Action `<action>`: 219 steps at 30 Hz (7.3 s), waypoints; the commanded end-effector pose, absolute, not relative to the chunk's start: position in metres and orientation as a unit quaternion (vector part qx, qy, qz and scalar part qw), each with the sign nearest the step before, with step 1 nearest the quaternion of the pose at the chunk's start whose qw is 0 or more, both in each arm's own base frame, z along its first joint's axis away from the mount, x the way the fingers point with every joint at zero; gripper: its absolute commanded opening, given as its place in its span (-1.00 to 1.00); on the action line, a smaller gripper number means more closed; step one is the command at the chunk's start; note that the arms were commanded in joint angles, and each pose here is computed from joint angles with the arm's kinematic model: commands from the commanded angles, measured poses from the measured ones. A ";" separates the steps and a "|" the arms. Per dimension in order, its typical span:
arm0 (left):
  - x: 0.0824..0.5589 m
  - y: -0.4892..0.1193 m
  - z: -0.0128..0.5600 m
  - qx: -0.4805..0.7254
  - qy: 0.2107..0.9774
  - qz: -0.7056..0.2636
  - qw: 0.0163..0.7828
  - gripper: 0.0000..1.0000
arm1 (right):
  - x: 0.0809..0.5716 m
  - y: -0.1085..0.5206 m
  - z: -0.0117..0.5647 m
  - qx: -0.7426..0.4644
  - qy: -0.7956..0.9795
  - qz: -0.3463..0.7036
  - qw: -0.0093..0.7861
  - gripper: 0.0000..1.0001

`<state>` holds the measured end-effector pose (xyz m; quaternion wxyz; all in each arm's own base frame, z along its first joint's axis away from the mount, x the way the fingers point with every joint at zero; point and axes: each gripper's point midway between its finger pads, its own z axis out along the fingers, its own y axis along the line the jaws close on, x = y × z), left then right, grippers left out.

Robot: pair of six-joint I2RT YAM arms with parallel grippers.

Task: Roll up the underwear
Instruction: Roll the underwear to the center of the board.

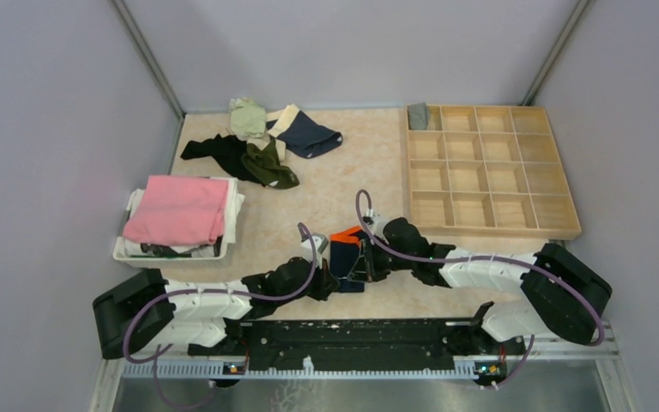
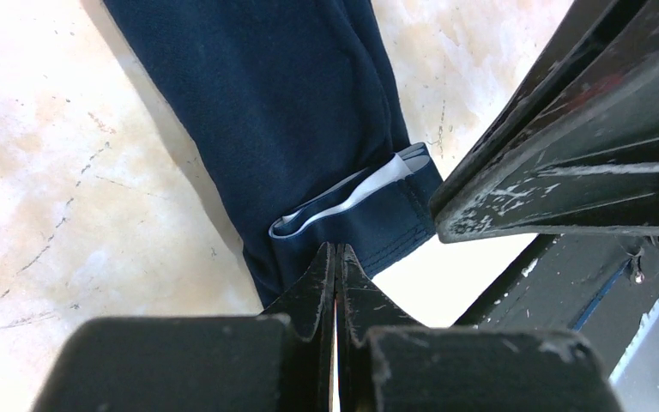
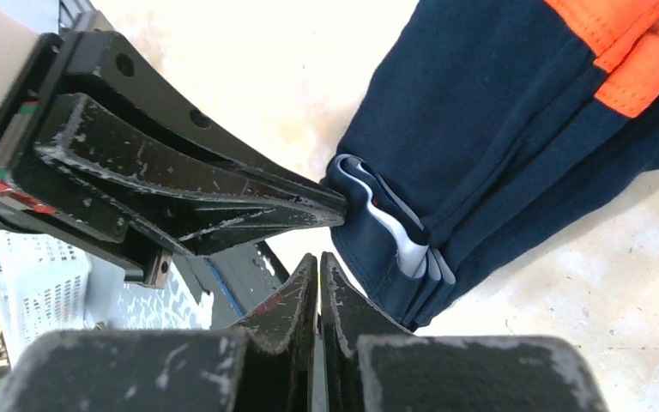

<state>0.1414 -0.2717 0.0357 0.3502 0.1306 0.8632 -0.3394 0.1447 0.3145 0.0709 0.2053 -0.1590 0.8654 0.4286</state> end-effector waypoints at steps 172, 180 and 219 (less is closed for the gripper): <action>0.154 -0.211 0.094 0.070 0.835 -0.317 0.445 -1.00 | 0.069 0.345 0.032 -0.418 0.764 0.486 0.074 -1.00; 0.148 -0.225 0.101 0.112 0.825 -0.339 0.438 -1.00 | 0.082 0.340 0.021 -0.346 0.793 0.499 0.057 -1.00; 0.124 -0.254 0.071 0.204 0.822 -0.374 0.379 -1.00 | 0.130 0.317 -0.004 -0.266 0.872 0.405 0.070 -0.92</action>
